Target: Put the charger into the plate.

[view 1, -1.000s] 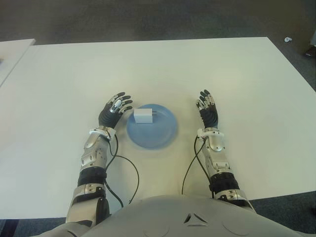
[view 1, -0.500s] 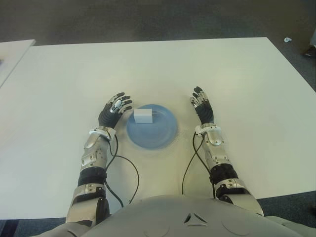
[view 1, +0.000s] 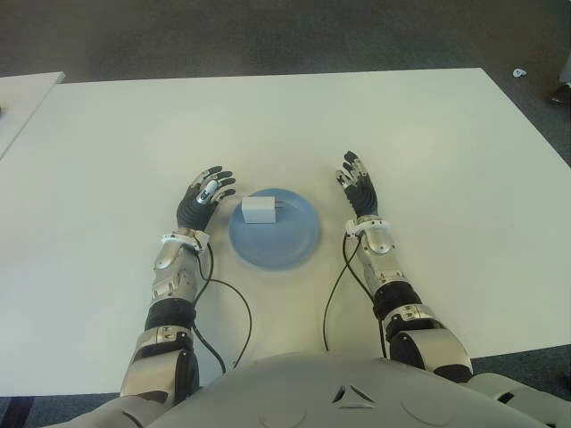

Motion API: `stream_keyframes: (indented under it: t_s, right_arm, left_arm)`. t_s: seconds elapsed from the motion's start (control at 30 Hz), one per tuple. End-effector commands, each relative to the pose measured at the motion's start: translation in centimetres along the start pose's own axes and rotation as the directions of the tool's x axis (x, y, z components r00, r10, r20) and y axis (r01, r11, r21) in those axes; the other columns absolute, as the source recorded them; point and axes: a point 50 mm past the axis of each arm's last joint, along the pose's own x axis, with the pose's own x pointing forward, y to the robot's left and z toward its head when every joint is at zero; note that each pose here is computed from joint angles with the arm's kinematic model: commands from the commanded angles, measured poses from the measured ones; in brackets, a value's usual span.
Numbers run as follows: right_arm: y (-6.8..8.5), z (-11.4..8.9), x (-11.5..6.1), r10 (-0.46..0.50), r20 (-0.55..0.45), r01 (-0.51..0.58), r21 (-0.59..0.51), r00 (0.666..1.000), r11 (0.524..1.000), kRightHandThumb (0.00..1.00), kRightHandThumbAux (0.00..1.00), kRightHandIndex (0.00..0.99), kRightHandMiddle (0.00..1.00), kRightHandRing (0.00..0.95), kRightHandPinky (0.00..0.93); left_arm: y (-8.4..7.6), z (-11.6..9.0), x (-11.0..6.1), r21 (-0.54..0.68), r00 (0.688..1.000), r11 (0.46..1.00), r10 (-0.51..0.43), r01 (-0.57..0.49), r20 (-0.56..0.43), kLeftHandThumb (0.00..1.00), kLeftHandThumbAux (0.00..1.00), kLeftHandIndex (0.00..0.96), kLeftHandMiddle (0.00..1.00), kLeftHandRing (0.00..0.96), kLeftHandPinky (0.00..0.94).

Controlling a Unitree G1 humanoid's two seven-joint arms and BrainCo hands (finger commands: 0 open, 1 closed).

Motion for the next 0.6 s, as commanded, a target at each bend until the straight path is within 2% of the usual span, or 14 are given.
stream_keyframes:
  t_s: [0.03,0.33,0.5,0.6]
  right_arm:
    - [0.54,-4.39,-2.64,-0.009,-0.220,0.011,0.010,0.976,1.000,0.098,0.609,0.018,0.007,0.000,0.013]
    - [0.73,-4.72,-2.88,-0.017,-0.222,0.022,0.021,0.975,1.000,0.096,0.614,0.017,0.007,0.000,0.021]
    - [0.67,-4.65,-2.95,-0.021,-0.209,0.028,0.027,0.978,0.999,0.094,0.614,0.018,0.010,0.001,0.023]
    - [0.63,-4.62,-3.05,-0.023,-0.201,0.030,0.033,0.979,0.999,0.096,0.610,0.020,0.016,0.006,0.029]
  left_arm:
    - [0.57,-1.33,-0.77,0.015,0.997,0.999,0.034,-0.033,-0.063,0.212,0.605,0.267,0.313,0.314,0.348]
    - [0.82,-1.36,-0.74,0.087,0.997,0.995,0.054,-0.050,-0.052,0.163,0.577,0.235,0.290,0.293,0.324]
    - [0.87,-1.46,-0.75,0.121,0.996,0.990,0.073,-0.067,-0.042,0.147,0.560,0.200,0.259,0.262,0.283]
    - [0.88,-1.56,-0.78,0.141,0.996,0.987,0.081,-0.075,-0.034,0.133,0.549,0.163,0.206,0.208,0.219]
